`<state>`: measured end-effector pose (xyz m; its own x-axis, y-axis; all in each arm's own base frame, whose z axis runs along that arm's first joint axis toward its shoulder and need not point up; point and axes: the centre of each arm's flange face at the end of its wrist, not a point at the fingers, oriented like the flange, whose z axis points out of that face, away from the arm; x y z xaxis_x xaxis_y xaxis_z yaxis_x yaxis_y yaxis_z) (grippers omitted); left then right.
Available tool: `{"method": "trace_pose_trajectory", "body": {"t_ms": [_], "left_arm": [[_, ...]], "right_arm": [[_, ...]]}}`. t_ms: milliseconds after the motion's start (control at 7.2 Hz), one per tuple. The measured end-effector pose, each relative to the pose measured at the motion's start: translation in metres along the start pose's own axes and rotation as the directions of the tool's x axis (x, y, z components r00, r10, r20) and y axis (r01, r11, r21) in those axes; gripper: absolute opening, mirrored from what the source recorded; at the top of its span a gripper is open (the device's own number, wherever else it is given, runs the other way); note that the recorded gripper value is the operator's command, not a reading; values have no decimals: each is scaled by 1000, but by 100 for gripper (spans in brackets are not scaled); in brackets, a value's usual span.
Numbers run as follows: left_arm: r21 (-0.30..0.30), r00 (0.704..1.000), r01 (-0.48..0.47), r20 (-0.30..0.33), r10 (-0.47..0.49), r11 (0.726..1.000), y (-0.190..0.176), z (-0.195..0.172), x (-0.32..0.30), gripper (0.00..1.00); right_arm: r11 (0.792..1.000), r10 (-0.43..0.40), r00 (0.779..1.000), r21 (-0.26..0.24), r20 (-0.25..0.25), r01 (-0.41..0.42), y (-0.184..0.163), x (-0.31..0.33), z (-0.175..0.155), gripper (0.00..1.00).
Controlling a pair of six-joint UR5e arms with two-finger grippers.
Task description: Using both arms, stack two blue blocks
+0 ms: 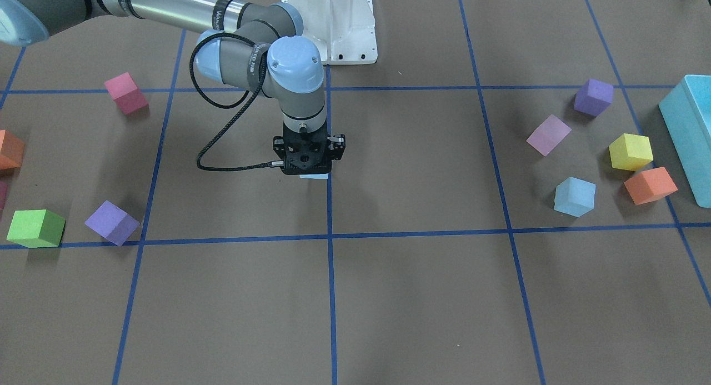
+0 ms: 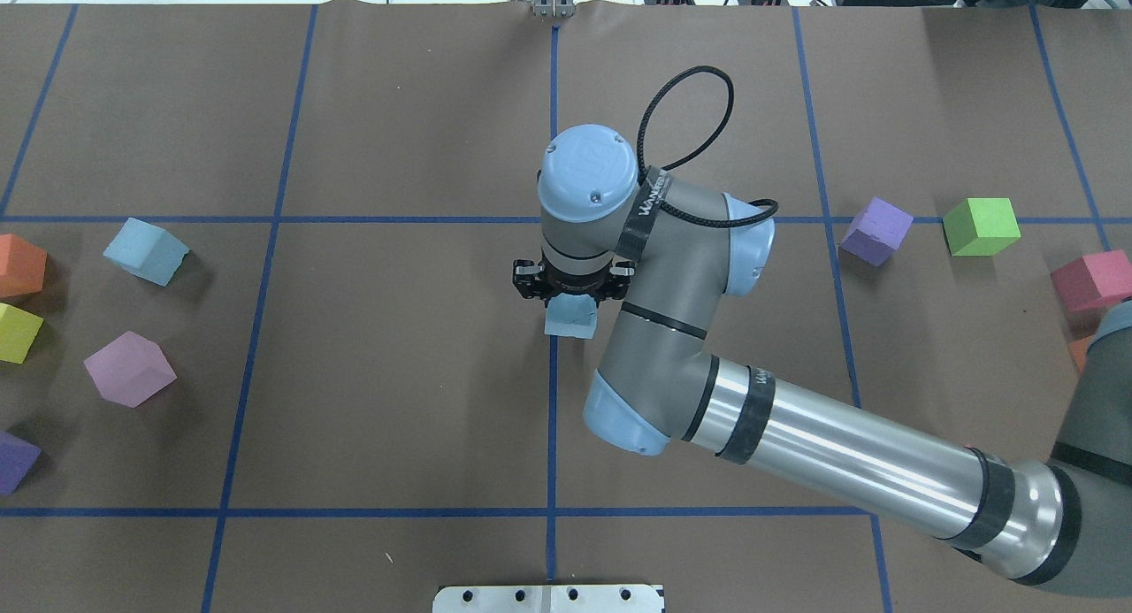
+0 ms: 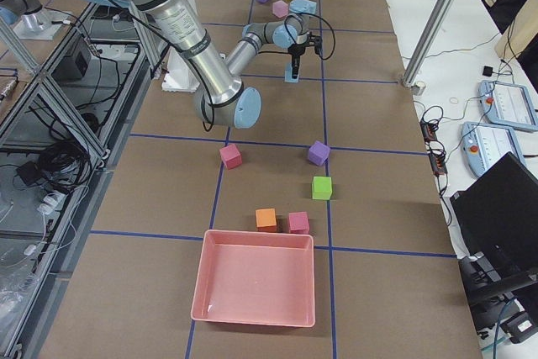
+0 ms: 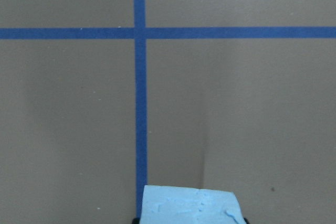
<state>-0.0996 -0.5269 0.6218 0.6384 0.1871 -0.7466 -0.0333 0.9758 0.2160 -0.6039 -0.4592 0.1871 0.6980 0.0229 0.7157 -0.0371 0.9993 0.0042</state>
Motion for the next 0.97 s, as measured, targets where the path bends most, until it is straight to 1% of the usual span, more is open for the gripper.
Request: {"method": "trace_pose_trajectory", "body": {"t_ms": [278, 556, 972], "left_arm": [[-1, 1000, 1, 0, -1, 1000, 1, 1, -1, 98], [-1, 1000, 2, 0, -2, 1000, 3, 1, -1, 98], [-2, 1000, 3, 0, -3, 1000, 3, 2, -2, 98]], "right_arm": [[1000, 11, 1000, 4, -10, -11, 7, -23, 11, 58], [1000, 8, 1000, 3, -17, -8, 11, -27, 16, 58], [1000, -26, 999, -2, -22, 26, 16, -28, 21, 58]]}}
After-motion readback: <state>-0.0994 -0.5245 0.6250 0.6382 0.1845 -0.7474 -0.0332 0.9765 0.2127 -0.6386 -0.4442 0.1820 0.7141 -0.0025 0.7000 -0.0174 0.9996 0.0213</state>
